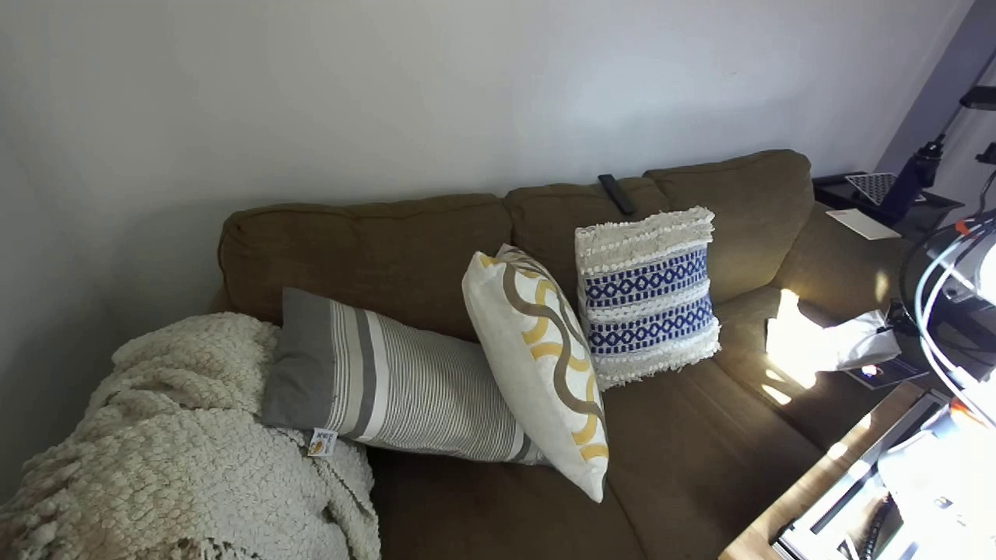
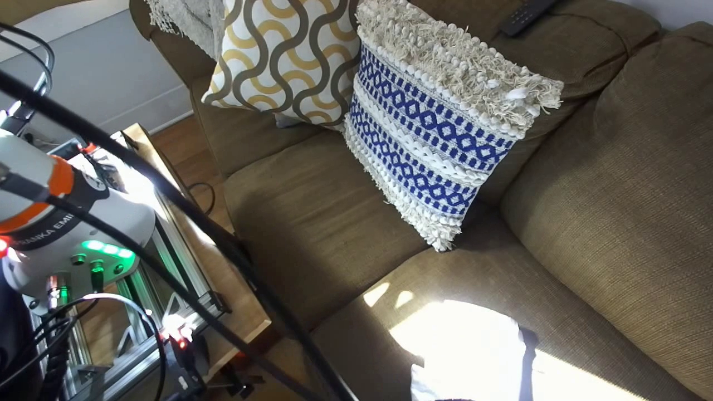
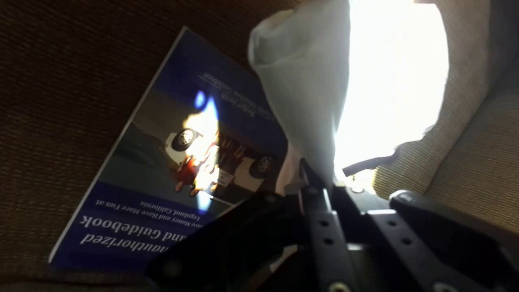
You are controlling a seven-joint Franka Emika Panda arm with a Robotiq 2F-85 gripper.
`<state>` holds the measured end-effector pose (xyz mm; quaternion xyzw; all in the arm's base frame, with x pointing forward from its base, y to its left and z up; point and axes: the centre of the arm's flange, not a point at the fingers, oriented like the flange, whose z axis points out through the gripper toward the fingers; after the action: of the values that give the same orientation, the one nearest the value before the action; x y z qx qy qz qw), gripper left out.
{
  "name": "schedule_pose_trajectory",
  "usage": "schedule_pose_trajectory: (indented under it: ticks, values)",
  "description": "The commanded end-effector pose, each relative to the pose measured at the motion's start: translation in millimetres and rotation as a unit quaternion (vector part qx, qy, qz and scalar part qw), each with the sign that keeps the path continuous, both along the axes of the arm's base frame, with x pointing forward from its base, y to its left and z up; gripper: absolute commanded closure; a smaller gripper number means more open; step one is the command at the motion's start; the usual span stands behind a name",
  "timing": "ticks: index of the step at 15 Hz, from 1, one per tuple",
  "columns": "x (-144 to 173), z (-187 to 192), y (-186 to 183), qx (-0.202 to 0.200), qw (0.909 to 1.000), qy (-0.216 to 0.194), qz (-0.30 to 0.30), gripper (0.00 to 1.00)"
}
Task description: Fold the white cloth in half, pick up the white cloth and put it on top of the far right throw pillow
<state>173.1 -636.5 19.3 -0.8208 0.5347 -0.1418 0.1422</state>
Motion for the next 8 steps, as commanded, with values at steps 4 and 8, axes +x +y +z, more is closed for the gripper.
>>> schedule_pose_trajectory:
  ticks: [4, 8]
  values:
    - [31, -14, 45, 0.009, 0.9934, -0.077, 0.084, 0.98]
    - [75, -30, 78, -0.017, 0.9815, -0.094, 0.166, 0.98]
